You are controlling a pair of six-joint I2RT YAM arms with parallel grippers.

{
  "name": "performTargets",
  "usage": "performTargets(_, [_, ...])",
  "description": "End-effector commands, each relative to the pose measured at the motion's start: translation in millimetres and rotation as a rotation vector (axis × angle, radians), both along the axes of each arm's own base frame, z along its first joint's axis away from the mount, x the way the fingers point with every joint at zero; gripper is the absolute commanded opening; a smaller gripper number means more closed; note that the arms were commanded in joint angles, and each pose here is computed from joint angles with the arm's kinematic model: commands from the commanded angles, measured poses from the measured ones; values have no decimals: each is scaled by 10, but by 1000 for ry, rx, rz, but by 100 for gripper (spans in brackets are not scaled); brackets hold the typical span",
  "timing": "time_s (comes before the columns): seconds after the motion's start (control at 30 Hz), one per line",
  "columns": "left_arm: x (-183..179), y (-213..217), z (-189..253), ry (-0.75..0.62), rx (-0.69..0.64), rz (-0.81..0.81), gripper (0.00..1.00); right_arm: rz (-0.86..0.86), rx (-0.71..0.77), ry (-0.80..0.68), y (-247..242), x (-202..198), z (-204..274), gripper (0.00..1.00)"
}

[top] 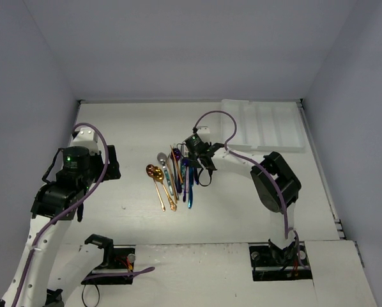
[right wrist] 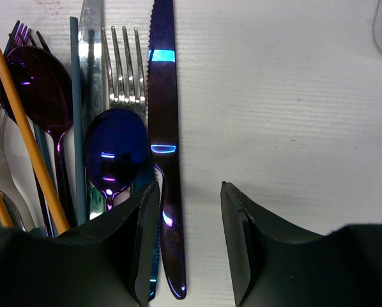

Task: Sort the eating utensils into containers

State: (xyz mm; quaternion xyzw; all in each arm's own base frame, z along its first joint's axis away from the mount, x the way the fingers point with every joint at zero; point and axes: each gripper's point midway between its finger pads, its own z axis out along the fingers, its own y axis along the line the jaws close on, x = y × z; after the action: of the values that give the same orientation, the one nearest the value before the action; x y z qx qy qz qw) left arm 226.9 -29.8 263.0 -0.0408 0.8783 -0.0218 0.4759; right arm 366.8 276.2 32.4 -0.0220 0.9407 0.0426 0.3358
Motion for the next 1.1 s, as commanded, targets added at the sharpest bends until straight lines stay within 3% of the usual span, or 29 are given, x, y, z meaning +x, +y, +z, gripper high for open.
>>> performTargets(0.0, [84,-45,181,-49,-22,-2,91,-1,0,-5,33,-22,-3,41])
performTargets(0.47, [64,-43,159,-45,-22,-4,91,-44,-104,69,-300,-227,-439,39])
performTargets(0.7, [43,-39,165,-46,-22,-5,91,-46,-120,87,-653,-346,-335,33])
performTargets(1.07, [47,-43,168,-46,-23,-5,91,-79,-100,127,-789,-286,-216,34])
